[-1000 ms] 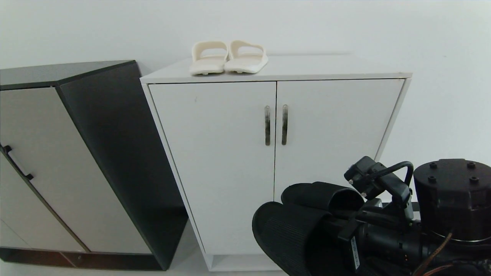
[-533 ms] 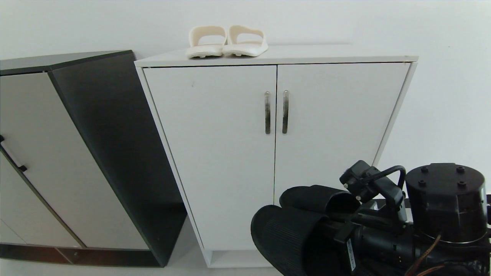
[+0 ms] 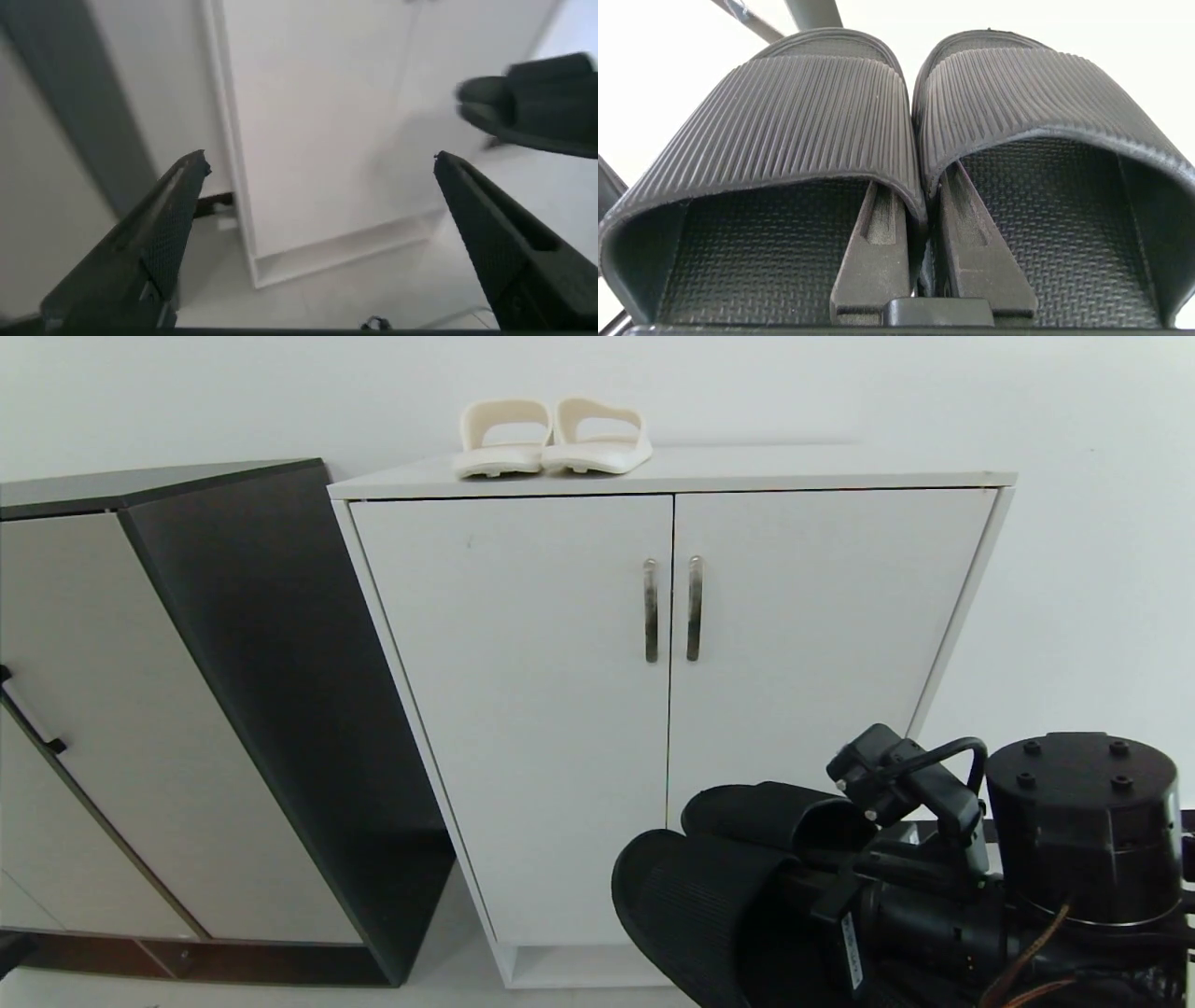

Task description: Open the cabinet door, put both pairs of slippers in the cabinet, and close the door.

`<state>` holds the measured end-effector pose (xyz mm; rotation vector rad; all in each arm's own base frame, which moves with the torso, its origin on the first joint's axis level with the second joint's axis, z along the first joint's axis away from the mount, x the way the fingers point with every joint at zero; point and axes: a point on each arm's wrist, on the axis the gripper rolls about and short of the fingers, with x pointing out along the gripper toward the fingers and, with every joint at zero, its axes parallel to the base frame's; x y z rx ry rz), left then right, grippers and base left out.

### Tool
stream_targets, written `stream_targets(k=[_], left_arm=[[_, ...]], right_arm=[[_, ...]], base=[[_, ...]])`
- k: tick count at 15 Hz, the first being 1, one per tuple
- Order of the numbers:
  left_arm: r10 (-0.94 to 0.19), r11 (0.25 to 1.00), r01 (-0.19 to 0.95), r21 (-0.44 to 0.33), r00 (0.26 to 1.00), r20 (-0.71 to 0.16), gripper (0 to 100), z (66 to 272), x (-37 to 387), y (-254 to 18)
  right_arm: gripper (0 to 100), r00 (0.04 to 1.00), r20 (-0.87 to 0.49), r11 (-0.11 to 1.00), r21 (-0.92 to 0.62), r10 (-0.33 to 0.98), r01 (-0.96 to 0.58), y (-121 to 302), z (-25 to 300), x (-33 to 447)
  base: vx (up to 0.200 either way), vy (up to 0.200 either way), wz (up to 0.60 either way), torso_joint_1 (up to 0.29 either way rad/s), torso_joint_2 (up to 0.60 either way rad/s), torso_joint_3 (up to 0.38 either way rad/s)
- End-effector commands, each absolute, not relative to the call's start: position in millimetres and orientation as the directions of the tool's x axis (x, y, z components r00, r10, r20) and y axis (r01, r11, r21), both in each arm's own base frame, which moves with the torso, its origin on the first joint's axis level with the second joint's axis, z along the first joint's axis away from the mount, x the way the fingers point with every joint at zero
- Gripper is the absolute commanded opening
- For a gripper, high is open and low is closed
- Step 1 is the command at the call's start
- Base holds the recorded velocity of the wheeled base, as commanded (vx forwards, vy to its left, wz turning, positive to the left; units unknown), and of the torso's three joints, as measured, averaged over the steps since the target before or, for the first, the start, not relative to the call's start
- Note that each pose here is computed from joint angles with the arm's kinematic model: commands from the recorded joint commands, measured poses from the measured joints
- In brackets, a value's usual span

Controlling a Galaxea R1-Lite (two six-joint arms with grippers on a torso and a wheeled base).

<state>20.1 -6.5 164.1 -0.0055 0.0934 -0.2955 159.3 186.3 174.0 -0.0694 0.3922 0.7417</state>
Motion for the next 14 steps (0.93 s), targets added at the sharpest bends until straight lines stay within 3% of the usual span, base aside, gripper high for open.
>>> stream_targets(k=[1, 4, 9, 12, 14], left_arm=[[-0.442, 0.897, 0.431, -0.096, 0.869, -0.223, 100, 178.6, 83.1, -12.1], [-0.507, 0.862, 0.49, -0.129, 0.834, -0.217, 100, 192.4, 135.5, -26.0], [-0.661, 0.75, 0.64, -0.165, 0.734, -0.159, 100, 236.0, 183.2, -84.5], [-0.741, 0.671, 0.72, -0.179, 0.643, -0.193, 100, 230.5, 187.1, -119.4], [-0.79, 0.613, 0.771, -0.173, 0.589, -0.173, 100, 240.7, 202.1, -149.9]], right_arm=[[0, 0.672, -0.362, 0.739, 0.079, 0.646, -0.669, 186.7, 173.2, 160.4], [0, 0.692, -0.337, 0.752, 0.083, 0.639, -0.654, 184.8, 170.8, 167.2], [0, 0.69, -0.36, 0.757, 0.078, 0.628, -0.649, 185.7, 163.8, 171.0], [0, 0.693, -0.351, 0.757, 0.079, 0.63, -0.648, 187.7, 166.2, 173.4], [0, 0.695, -0.347, 0.758, 0.078, 0.63, -0.648, 187.3, 167.2, 173.1]], base=[[0.0, 0.0, 0.0, 0.0, 0.0, 0.0], [0.0, 0.0, 0.0, 0.0, 0.0, 0.0], [0.0, 0.0, 0.0, 0.0, 0.0, 0.0], [0.0, 0.0, 0.0, 0.0, 0.0, 0.0], [0.0, 0.0, 0.0, 0.0, 0.0, 0.0]])
